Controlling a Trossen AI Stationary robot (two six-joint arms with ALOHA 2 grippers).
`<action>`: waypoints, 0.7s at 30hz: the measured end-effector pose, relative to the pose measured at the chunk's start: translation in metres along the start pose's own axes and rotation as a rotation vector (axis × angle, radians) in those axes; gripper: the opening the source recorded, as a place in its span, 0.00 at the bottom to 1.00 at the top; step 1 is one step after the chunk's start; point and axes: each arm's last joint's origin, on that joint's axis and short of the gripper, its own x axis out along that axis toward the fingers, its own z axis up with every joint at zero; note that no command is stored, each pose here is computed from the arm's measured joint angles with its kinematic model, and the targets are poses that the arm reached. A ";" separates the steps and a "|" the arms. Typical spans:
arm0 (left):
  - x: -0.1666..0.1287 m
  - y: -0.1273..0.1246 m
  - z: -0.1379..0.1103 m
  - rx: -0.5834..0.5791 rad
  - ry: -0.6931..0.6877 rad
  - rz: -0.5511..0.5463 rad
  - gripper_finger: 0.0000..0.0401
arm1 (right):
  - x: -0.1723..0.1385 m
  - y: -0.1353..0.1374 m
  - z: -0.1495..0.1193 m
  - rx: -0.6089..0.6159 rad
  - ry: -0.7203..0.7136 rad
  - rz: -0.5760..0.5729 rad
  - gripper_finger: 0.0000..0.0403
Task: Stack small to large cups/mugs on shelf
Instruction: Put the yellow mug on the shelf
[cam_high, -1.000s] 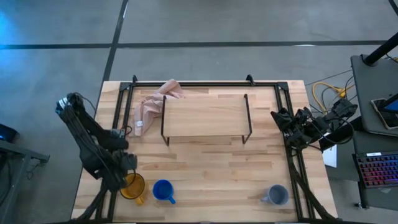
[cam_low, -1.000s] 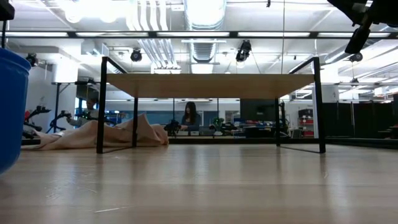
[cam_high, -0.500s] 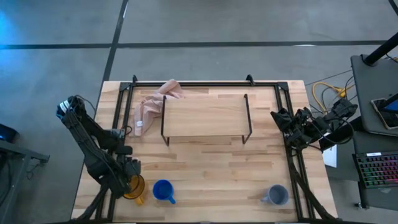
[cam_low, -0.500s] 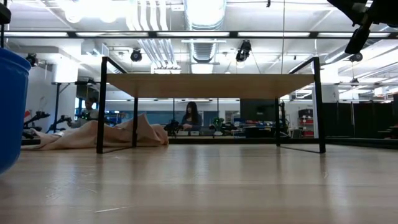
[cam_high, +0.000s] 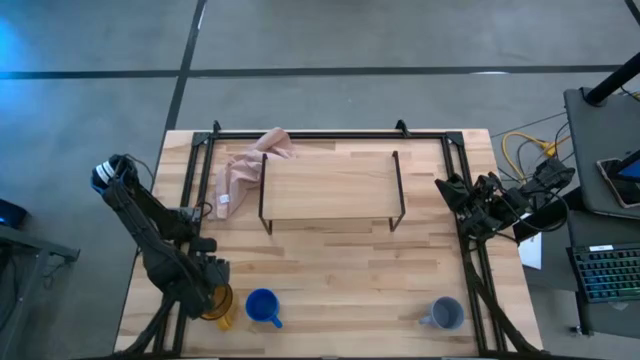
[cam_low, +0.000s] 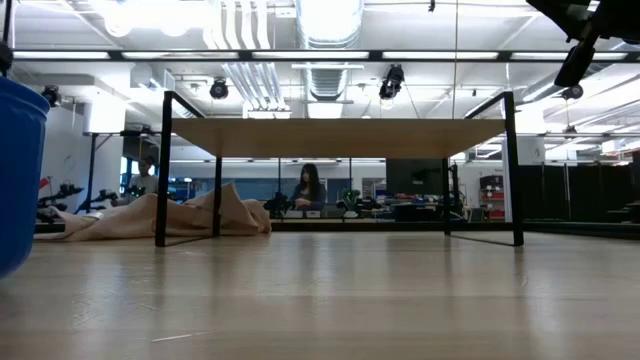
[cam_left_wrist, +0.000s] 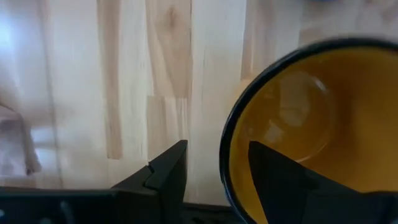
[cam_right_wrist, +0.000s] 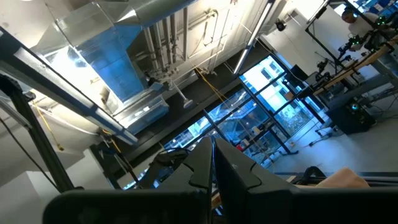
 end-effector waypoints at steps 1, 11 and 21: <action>0.003 0.001 -0.001 -0.002 0.008 0.002 0.39 | 0.000 0.000 0.000 0.000 0.000 0.000 0.03; 0.012 0.004 -0.005 0.003 0.018 0.010 0.30 | 0.000 0.000 0.000 0.000 0.000 0.000 0.03; 0.010 0.004 -0.003 -0.010 0.013 -0.006 0.05 | 0.000 0.000 0.000 -0.061 0.001 0.000 0.03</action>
